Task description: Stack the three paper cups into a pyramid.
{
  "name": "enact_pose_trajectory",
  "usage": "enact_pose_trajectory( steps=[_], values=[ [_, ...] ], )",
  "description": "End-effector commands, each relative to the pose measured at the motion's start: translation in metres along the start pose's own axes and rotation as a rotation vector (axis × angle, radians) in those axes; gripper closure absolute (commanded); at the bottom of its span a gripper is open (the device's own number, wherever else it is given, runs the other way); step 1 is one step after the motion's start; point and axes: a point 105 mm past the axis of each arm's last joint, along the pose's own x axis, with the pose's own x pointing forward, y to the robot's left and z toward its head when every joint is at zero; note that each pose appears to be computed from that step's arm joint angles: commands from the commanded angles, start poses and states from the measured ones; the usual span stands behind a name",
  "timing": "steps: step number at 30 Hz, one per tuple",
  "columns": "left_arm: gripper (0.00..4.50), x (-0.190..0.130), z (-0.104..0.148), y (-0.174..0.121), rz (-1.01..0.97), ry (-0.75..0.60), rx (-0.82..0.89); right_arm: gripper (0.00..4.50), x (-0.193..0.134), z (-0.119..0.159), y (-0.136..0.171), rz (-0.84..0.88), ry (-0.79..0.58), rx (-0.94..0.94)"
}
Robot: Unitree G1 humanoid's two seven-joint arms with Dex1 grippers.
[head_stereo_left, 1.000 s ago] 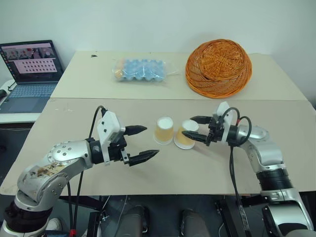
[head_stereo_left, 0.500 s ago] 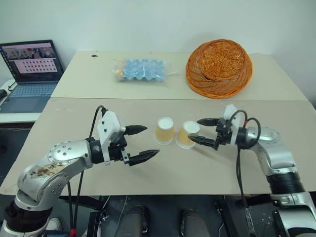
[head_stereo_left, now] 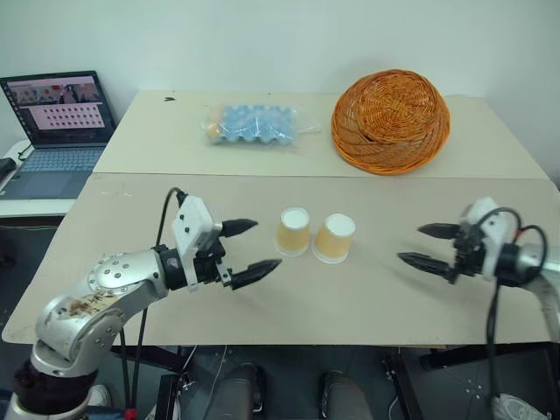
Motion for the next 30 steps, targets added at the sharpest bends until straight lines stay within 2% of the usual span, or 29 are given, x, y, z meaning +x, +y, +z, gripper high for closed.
enact_pose_trajectory(
  steps=[1, 4, 6, 7, 16, 23, 30],
  values=[
    [0.0, -0.011, 0.019, 0.031, 0.325, -0.105, 0.116, 0.06, -0.004, 0.057, 0.051, 0.191, -0.155, -0.099],
    [0.0, -0.019, 0.015, 0.036, 0.524, -0.126, 0.165, 0.06, 0.0, 0.071, 0.083, 0.308, -0.215, -0.119],
    [0.0, -0.022, 0.007, 0.033, 0.603, -0.127, 0.147, 0.06, 0.003, 0.078, 0.095, 0.355, -0.259, -0.117],
    [0.0, -0.024, 0.002, 0.034, 0.632, -0.103, 0.195, 0.06, 0.005, 0.08, 0.098, 0.37, -0.278, -0.104],
    [0.0, -0.045, -0.035, 0.043, 0.759, 0.004, 0.17, 0.06, 0.013, 0.081, 0.092, 0.355, -0.285, -0.097],
    [0.0, -0.05, -0.048, 0.058, 0.795, 0.024, 0.154, 0.06, 0.011, 0.083, 0.091, 0.352, -0.286, -0.102],
    [0.0, -0.039, -0.056, 0.069, 0.766, 0.025, 0.122, 0.06, 0.012, 0.082, 0.091, 0.347, -0.284, -0.104]
  ],
)
